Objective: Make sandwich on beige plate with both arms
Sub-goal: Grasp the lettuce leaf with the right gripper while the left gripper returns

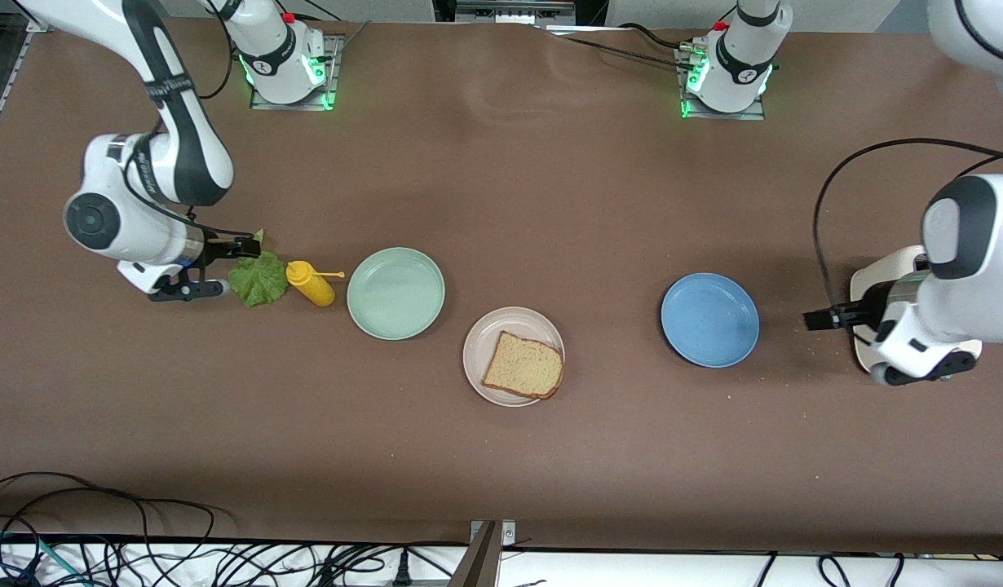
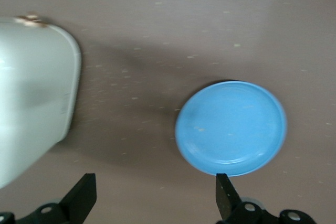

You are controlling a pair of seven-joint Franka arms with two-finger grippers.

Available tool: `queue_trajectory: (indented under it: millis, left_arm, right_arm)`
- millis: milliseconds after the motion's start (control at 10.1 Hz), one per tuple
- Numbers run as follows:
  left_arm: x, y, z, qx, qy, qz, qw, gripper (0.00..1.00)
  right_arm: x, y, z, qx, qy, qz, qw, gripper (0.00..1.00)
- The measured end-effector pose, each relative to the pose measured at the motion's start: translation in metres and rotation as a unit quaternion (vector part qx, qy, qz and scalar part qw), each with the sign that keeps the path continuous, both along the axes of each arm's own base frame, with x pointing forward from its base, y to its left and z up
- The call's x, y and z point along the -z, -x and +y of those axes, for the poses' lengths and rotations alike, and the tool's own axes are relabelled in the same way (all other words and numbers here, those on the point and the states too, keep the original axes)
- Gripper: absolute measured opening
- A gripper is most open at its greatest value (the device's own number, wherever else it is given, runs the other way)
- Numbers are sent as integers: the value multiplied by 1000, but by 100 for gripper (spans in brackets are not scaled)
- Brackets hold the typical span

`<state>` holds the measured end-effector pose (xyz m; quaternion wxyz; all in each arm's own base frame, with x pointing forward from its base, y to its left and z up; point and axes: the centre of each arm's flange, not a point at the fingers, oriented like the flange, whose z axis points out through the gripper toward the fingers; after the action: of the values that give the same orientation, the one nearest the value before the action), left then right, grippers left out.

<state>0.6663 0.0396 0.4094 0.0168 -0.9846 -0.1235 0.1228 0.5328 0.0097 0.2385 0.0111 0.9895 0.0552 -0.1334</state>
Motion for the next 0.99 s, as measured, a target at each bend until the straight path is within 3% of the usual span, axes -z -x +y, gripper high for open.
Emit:
queue_trajectory:
  millis: [296,493,789,987]
  left_arm:
    - [-6,5,44,24,-90,12,996,100]
    - [-11,7,66,34,-110,13,993,100]
    - [-35,20,153,107,-78,11,991,100]
    - [-36,28,181,118,-56,9,991,100]
  right_arm:
    - [47,15,-1,-1,1,21,1000,99]
    - [59,18,0,-1,2,28,1000,92]
    - [71,19,1,-3,2,31,999,48]
    - [67,17,9,-10,0,33,999,20]
